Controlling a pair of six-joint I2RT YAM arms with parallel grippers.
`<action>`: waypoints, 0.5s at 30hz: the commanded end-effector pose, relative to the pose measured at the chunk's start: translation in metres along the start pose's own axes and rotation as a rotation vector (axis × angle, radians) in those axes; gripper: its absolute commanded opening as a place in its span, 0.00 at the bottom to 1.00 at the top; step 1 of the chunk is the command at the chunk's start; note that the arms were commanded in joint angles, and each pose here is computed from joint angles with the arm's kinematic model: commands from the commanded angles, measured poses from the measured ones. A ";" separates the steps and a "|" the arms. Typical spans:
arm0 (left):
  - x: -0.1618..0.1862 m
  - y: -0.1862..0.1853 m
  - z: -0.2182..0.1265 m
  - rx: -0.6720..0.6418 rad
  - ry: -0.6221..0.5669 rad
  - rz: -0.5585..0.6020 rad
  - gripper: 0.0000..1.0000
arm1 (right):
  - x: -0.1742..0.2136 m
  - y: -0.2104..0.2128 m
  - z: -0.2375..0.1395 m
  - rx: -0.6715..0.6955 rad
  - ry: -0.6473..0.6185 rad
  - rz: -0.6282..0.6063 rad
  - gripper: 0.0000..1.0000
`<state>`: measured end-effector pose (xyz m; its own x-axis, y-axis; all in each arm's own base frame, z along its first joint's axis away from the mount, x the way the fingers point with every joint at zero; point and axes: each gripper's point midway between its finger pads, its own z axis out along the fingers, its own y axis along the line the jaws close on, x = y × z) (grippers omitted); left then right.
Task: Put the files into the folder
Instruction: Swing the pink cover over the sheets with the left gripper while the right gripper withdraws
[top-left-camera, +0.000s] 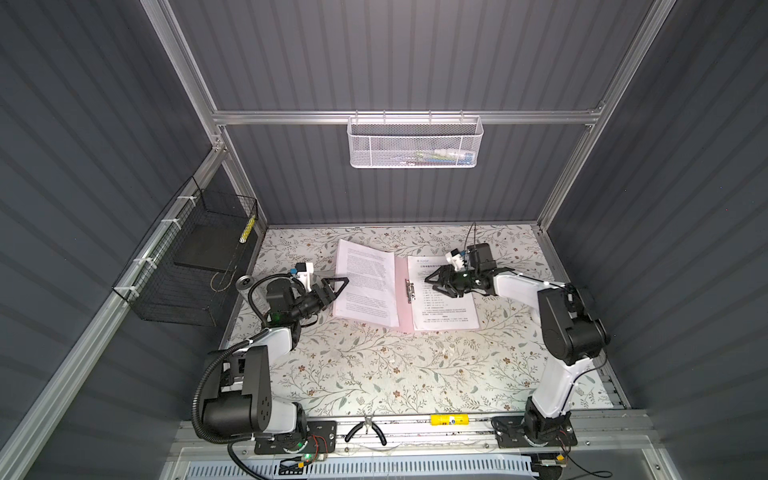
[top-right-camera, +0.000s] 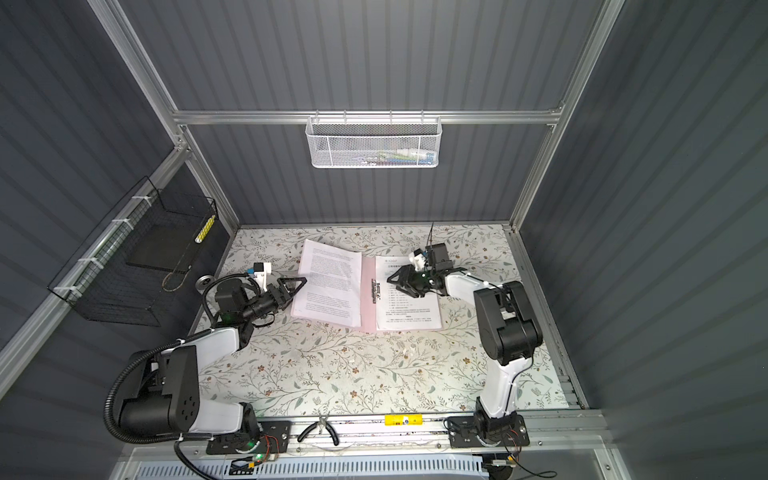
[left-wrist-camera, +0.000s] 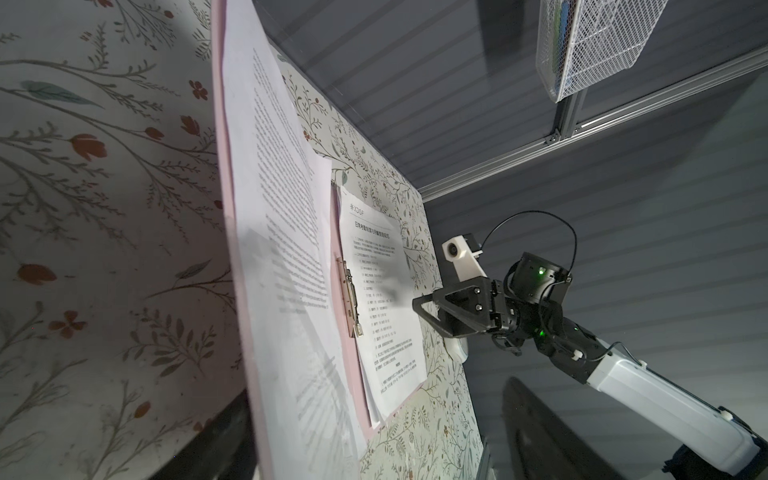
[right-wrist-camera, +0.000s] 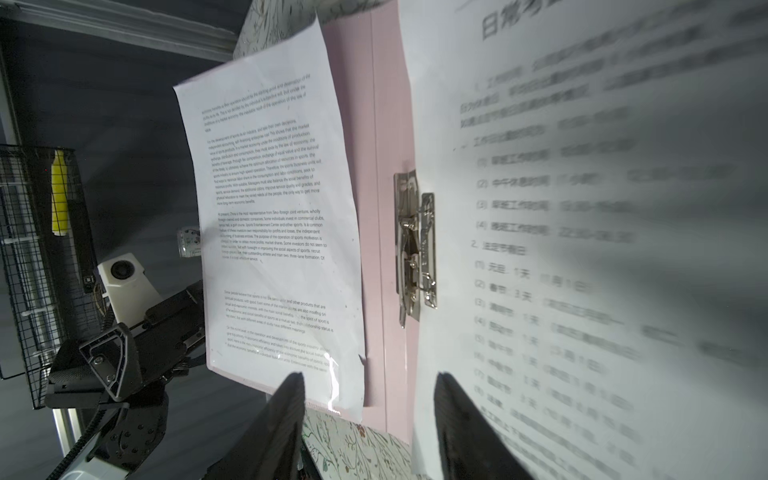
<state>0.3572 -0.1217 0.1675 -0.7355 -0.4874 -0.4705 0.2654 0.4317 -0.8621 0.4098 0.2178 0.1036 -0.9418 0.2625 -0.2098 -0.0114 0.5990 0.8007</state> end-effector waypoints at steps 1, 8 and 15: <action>-0.003 -0.019 0.002 0.021 0.018 0.056 0.88 | -0.010 -0.046 -0.035 0.197 -0.080 0.011 0.54; -0.005 -0.053 0.013 0.015 0.072 0.141 0.90 | -0.020 -0.099 -0.077 0.288 -0.174 0.088 0.61; -0.001 -0.087 0.033 0.076 0.112 0.179 0.90 | -0.008 -0.123 -0.067 0.270 -0.145 0.163 0.62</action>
<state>0.3550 -0.1742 0.2260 -0.7422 -0.3415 -0.5767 0.4107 0.4482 -0.7940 0.4002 0.0906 0.0557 -0.8606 0.4636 -0.2110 0.2304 0.7238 0.6505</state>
